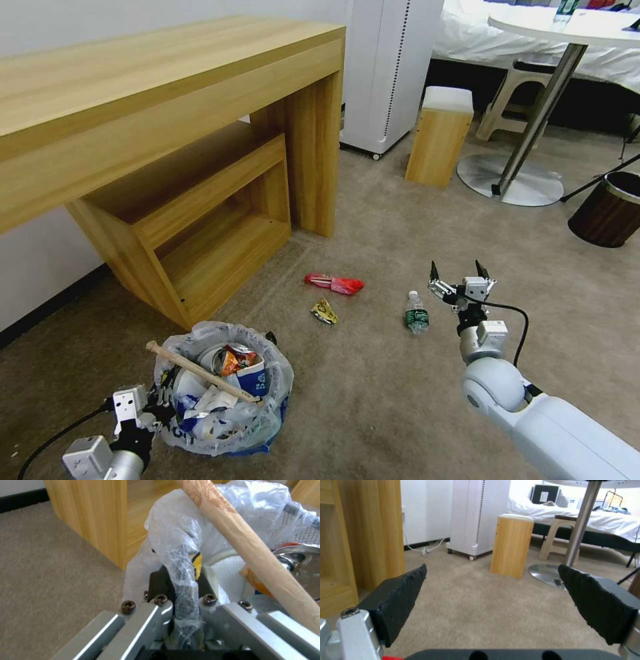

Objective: Pick up the trash bin and place the garbage on the floor into it.

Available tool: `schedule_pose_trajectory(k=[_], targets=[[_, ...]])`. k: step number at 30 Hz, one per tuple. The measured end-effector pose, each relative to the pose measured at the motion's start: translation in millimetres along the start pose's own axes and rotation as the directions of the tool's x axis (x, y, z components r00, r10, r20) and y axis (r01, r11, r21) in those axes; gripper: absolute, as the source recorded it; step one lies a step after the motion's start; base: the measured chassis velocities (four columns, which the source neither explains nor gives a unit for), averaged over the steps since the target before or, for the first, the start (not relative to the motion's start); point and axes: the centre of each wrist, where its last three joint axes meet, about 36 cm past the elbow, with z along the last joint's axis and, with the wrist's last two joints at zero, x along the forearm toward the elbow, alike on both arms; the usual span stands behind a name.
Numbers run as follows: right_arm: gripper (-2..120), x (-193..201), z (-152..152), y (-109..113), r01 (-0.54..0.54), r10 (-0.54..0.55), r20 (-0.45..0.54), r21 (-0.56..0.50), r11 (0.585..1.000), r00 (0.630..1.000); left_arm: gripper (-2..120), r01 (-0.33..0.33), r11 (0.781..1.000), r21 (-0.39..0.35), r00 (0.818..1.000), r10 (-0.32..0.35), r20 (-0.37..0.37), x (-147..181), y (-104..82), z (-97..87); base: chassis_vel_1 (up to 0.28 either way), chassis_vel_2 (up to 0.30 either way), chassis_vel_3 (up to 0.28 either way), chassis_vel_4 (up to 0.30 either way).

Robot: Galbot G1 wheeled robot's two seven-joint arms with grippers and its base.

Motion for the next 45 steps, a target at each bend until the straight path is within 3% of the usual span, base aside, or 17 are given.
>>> schedule_pose_trajectory(k=[14, 27, 45], targets=[[100, -2, 5, 3, 0.01, -0.01, 0.009, 0.004, 1.0, 1.0, 3, -0.015, 1.0, -0.002, 1.0, 0.015, -0.012, 0, -0.9, 0.3, -0.137, 0.135, 0.135, -0.137], [100, -7, 7, 7, 0.059, -0.059, 0.022, -0.002, 0.998, 0.998, 3, -0.085, 0.996, -0.034, 0.995, 0.083, -0.056, 4, 2.9, -9.5, -0.009, 0.014, 0.003, -0.008], [100, -1, 14, 14, 0.088, -0.088, 0.019, -0.015, 0.996, 0.996, 3, -0.083, 0.996, -0.028, 0.995, 0.081, -0.063, 1, 5.2, -6.5, -0.051, 0.051, 0.046, -0.04]])
